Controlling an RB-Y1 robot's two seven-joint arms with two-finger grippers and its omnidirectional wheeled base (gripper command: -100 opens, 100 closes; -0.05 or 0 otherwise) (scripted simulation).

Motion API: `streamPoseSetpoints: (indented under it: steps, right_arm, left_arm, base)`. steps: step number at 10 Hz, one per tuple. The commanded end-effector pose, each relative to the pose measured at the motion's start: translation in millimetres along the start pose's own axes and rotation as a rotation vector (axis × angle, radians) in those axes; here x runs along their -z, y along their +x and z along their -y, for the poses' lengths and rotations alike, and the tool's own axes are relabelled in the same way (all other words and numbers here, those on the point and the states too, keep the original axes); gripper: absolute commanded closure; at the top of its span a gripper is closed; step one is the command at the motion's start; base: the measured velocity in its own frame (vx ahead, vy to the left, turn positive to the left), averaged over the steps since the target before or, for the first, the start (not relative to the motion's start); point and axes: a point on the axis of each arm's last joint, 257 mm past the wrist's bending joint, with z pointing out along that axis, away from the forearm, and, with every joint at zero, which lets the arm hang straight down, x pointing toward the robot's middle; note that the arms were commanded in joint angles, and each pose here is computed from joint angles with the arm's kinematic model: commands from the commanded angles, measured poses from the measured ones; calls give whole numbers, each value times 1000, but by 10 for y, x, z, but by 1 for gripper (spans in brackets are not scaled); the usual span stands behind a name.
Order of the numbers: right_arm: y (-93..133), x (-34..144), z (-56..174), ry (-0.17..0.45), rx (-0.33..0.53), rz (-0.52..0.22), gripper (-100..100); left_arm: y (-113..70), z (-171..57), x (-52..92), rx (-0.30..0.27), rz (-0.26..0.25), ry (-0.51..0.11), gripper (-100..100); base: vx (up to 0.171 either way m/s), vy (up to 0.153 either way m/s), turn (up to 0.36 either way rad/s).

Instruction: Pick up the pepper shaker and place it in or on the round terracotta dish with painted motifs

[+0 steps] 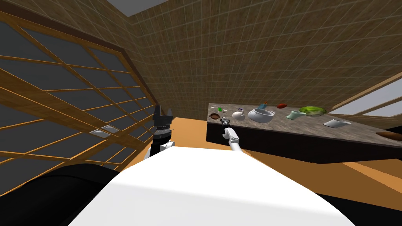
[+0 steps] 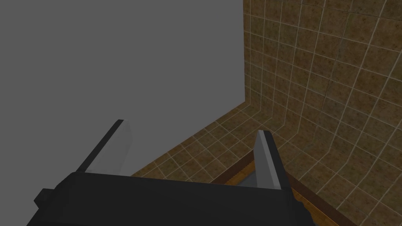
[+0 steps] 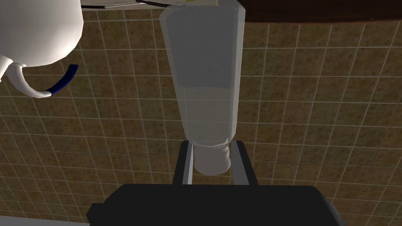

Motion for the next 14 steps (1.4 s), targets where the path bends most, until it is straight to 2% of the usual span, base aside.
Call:
streamPoseSetpoints:
  steps: [1, 11, 12, 13, 14]
  right_arm:
    - [-43, -37, -52, 15, 10, 0, 100]
    - [-233, -229, -379, 74, 82, -28, 100]
    - [-232, -227, -344, 71, 77, -23, 100]
    - [-237, -228, -350, 72, 80, -24, -100]
    - [-237, -228, -350, 72, 80, -24, -100]
  left_arm:
    - [0, 0, 0, 0, 0, 0, 0]
    - [0, 0, 0, 0, 0, 0, 0]
    - [0, 0, 0, 0, 0, 0, 0]
    - [0, 0, 0, 0, 0, 0, 0]
    - [0, 0, 0, 0, 0, 0, 0]
  base:
    - [58, 42, 54]
    - [68, 16, 49]
    - [29, 1, 16]
    - [6, 1, 0]
    - [0, 0, 0]
